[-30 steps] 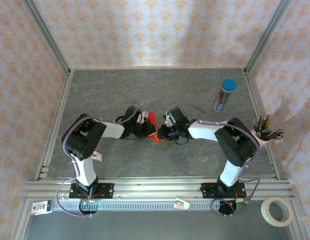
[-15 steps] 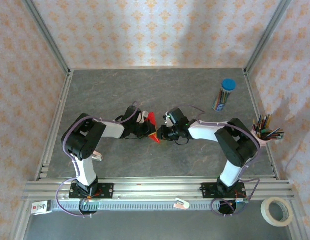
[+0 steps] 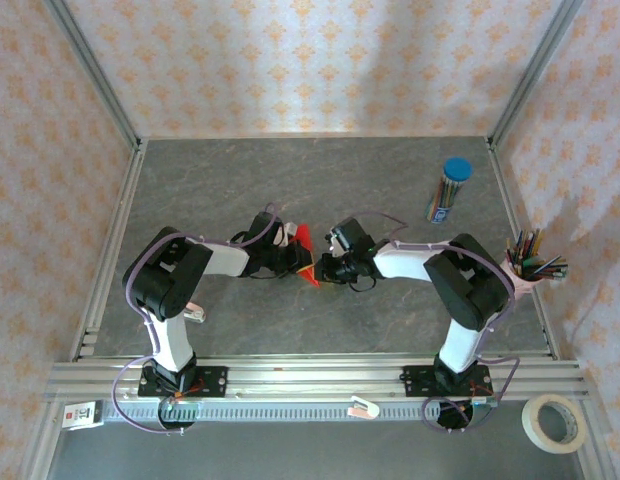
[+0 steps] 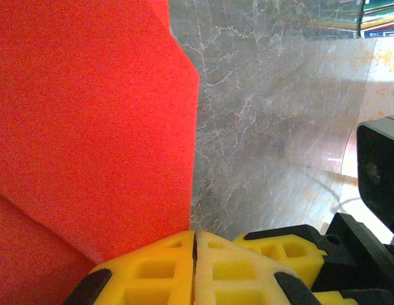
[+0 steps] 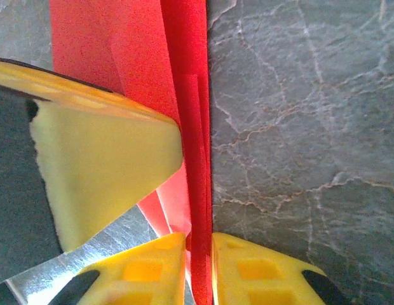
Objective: Fold a paper plane with a square sheet of paper (pick it up from the middle)
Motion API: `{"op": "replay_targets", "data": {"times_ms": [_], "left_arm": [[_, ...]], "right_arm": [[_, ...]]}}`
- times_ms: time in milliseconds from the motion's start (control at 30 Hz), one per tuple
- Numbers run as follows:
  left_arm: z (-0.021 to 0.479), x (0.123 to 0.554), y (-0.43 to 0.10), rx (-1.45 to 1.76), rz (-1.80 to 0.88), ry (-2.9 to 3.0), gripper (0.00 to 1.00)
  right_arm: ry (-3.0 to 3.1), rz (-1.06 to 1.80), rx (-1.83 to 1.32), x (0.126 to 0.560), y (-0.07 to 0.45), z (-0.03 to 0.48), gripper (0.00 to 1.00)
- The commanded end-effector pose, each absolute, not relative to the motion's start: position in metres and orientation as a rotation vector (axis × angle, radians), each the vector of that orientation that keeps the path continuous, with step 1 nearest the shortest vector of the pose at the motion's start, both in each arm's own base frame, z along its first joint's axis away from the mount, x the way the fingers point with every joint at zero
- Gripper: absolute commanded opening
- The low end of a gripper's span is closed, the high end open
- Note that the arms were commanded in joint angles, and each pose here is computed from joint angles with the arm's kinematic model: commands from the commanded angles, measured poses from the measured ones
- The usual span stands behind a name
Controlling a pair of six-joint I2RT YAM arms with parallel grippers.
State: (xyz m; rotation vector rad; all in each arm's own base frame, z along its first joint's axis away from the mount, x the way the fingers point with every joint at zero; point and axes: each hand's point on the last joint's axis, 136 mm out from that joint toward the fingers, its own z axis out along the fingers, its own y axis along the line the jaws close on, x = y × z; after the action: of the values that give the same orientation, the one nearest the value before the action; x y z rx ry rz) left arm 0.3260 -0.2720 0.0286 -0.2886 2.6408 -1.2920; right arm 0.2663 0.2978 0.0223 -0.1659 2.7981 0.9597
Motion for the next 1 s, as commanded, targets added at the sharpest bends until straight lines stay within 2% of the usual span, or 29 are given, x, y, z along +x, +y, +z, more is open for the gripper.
{"op": "replay_targets", "data": {"times_ms": [0, 767, 967], "left_arm": [[0.027, 0.329, -0.279, -0.263, -1.298, 2.639, 0.09], [0.004, 0.320, -0.272, -0.292, -1.213, 2.735, 0.09], [-0.028, 0.304, -0.254, -0.320, -1.048, 2.868, 0.08]], "right_arm": [[2.877, 0.806, -0.168, 0.259, 0.287, -0.003, 0.17], [2.922, 0.662, -0.173, 0.252, 0.283, -0.020, 0.12], [2.818, 0.705, -0.138, 0.268, 0.287, 0.013, 0.13]]}}
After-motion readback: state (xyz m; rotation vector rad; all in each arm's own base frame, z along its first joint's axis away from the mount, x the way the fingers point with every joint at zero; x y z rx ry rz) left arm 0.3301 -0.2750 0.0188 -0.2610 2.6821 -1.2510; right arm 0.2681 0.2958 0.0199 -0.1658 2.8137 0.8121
